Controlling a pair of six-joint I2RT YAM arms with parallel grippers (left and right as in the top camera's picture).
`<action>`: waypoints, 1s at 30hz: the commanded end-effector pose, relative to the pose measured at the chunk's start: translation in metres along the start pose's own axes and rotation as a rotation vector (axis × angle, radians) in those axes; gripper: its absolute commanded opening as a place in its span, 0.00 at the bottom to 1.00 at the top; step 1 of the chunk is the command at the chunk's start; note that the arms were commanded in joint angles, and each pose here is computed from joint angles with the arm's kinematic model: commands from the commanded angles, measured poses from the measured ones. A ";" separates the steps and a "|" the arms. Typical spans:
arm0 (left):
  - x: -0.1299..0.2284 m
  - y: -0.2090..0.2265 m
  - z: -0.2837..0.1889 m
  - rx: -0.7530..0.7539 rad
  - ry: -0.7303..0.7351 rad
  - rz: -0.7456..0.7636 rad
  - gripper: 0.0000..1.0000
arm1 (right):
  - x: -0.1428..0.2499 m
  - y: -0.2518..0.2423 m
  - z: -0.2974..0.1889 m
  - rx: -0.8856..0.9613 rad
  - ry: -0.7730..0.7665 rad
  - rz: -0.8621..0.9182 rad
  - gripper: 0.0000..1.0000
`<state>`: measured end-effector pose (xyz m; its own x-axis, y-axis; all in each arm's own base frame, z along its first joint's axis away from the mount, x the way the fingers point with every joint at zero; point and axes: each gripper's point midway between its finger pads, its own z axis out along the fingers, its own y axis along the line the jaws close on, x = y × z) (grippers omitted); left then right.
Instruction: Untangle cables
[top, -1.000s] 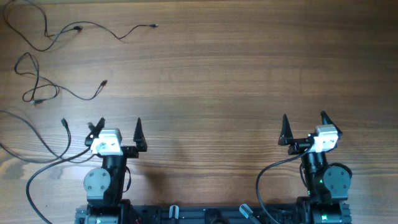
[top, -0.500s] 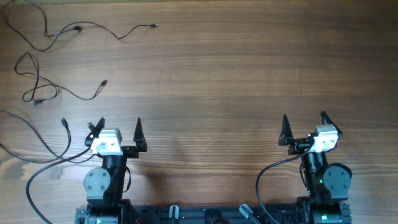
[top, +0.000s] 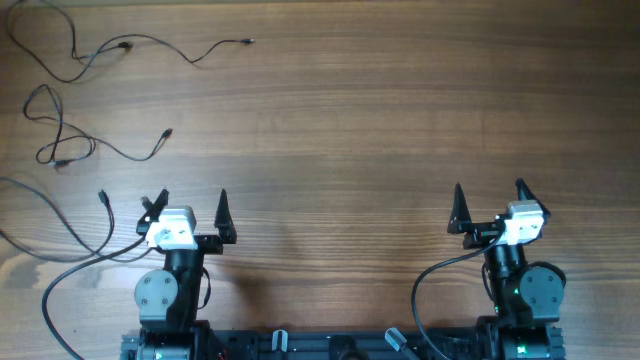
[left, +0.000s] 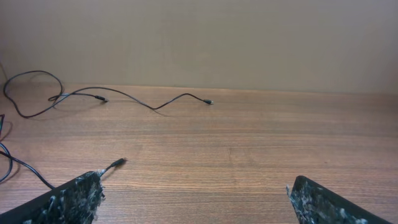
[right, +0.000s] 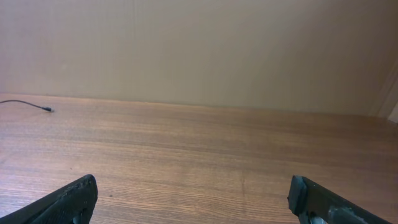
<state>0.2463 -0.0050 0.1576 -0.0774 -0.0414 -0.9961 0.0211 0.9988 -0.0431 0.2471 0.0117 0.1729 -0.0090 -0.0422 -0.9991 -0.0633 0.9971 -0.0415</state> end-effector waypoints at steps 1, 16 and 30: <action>0.002 -0.003 0.000 0.016 0.000 0.023 1.00 | -0.001 -0.001 0.000 0.004 -0.007 0.016 1.00; 0.002 -0.003 0.000 0.016 0.001 0.023 1.00 | -0.001 -0.001 0.000 0.004 -0.007 0.016 1.00; 0.002 -0.003 0.000 0.016 0.002 0.023 1.00 | -0.003 -0.001 -0.001 0.003 -0.015 0.019 1.00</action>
<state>0.2463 -0.0050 0.1575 -0.0777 -0.0414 -0.9961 0.0211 0.9988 -0.0431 0.2471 0.0117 0.1729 -0.0090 -0.0418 -0.9991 -0.0633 0.9971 -0.0412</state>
